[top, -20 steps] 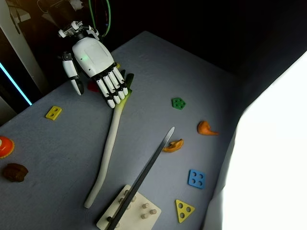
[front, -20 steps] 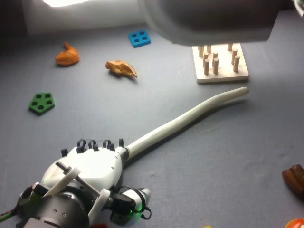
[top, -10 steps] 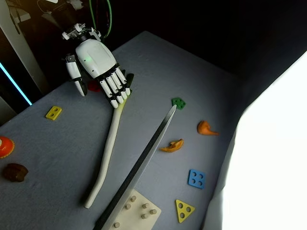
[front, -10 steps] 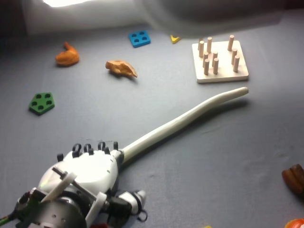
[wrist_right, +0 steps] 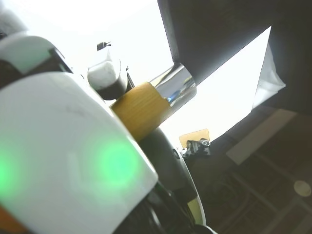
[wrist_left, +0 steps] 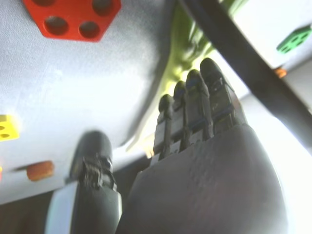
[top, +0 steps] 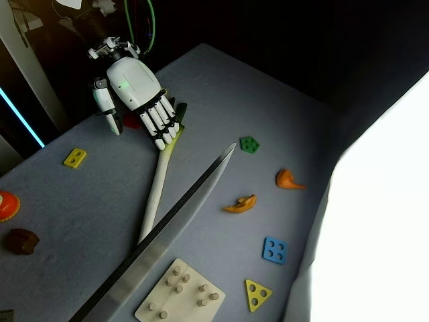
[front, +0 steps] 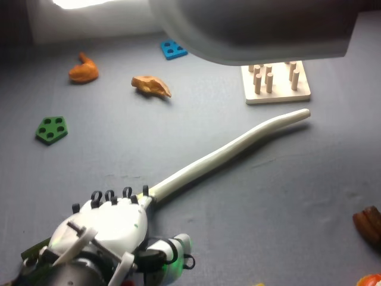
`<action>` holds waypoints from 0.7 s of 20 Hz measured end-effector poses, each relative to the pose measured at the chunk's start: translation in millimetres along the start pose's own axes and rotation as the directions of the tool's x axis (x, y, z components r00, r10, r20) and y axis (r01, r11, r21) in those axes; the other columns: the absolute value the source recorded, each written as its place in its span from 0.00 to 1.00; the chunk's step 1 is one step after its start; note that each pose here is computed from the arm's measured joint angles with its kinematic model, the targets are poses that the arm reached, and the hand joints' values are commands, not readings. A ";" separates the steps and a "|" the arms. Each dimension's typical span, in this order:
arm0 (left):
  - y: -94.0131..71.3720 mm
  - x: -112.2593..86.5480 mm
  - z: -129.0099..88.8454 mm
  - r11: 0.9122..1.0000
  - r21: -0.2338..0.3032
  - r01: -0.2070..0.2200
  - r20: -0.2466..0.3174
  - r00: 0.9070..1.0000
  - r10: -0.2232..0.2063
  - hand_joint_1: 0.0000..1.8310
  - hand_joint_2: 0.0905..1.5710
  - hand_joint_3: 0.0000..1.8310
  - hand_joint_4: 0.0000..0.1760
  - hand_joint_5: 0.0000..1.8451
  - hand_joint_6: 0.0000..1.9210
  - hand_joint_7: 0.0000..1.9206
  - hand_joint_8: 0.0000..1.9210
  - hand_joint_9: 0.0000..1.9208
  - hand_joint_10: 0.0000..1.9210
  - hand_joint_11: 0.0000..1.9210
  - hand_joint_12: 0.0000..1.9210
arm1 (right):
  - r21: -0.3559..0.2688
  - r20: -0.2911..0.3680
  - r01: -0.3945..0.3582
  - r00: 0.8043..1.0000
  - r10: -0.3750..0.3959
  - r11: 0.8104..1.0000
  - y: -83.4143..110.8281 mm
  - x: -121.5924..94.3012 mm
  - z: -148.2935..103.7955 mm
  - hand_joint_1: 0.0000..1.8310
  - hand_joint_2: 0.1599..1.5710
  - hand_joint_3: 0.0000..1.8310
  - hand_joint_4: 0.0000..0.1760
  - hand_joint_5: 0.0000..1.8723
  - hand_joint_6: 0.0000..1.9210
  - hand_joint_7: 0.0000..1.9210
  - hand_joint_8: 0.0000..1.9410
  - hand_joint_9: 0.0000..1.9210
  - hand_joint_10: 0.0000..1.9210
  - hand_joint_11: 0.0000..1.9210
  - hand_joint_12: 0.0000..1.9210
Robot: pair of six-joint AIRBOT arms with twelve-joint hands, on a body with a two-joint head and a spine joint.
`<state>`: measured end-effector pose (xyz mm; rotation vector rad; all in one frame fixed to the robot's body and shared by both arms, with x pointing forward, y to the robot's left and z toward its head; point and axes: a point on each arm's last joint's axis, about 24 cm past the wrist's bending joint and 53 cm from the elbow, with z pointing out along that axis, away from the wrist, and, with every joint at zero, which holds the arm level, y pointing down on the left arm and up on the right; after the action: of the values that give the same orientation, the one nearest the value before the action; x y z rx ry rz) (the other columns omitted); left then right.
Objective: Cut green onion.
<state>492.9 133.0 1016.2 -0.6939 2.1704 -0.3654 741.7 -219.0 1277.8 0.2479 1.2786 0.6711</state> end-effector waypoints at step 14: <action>10.4 8.5 -4.0 1.000 -0.011 -0.016 -0.010 1.000 0.016 0.00 0.84 0.00 0.00 0.03 0.00 0.03 0.00 0.01 0.00 0.00 0.13 | 0.037 0.092 -0.063 0.994 0.059 0.997 13.7 29.8 -43.7 0.88 0.41 0.47 1.00 0.65 0.98 0.82 1.00 0.85 1.00 0.88 1.00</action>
<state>481.6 136.6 1008.5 -0.6818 2.1873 -0.3497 700.2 -199.1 1248.4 0.3476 1.2019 0.6793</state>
